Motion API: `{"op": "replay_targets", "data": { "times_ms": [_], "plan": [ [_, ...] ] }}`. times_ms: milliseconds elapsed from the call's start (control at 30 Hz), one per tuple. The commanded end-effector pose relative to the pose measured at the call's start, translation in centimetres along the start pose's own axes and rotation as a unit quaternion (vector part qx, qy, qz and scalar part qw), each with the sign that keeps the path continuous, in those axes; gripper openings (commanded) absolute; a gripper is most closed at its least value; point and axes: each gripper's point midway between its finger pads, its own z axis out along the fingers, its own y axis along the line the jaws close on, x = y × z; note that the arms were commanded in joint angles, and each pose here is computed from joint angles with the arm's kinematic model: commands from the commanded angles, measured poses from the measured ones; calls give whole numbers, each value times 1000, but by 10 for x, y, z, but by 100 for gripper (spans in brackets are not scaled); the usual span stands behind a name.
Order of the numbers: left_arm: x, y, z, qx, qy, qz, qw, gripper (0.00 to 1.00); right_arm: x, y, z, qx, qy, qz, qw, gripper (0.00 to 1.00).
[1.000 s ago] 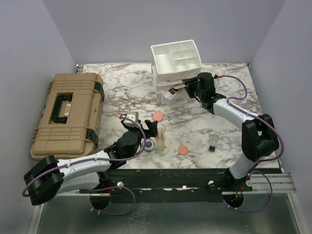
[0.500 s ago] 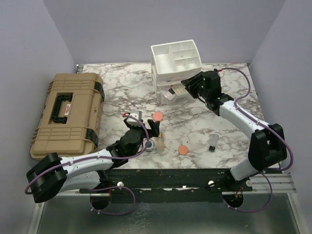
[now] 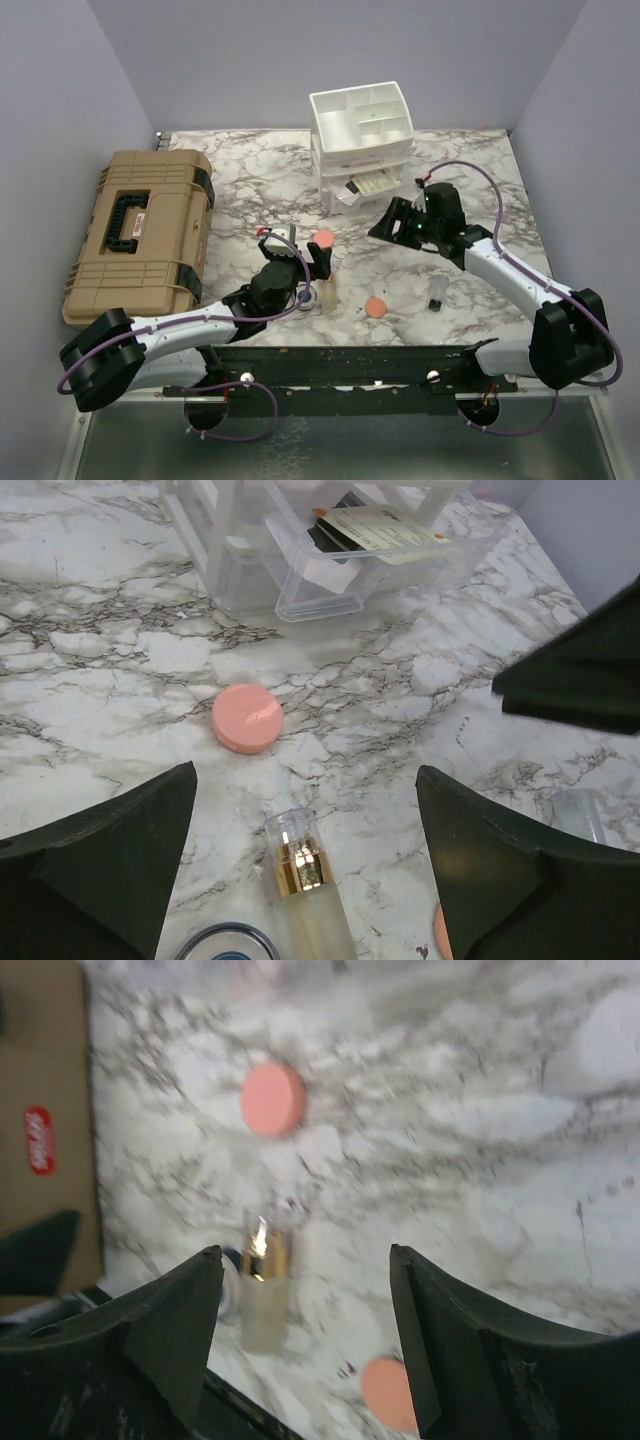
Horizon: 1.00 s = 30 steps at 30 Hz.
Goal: Organize the makeup
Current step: Place the makeup tool in the drawer, then pick up the makeup tool from the center of the board.
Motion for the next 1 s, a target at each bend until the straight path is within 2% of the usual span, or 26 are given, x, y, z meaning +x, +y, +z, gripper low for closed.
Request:
{"op": "replay_targets", "data": {
  "times_ms": [0,200,367,733,967],
  "plan": [
    [-9,0,1,-6,-11,-21,1000,93,89,-33,-15,12,153,-20,988,74],
    [-12,8,5,-18,-11,-17,1000,95,133,-42,-28,77,198,-43,976,74],
    [-14,10,6,-21,-11,-17,1000,95,144,-57,-38,163,191,-78,965,72],
    [-17,15,7,-26,-13,-20,999,96,182,-52,-34,181,249,-123,943,68],
    [-21,20,5,-32,-15,-21,999,96,184,-60,-29,227,245,-150,930,66]
  ]
}}
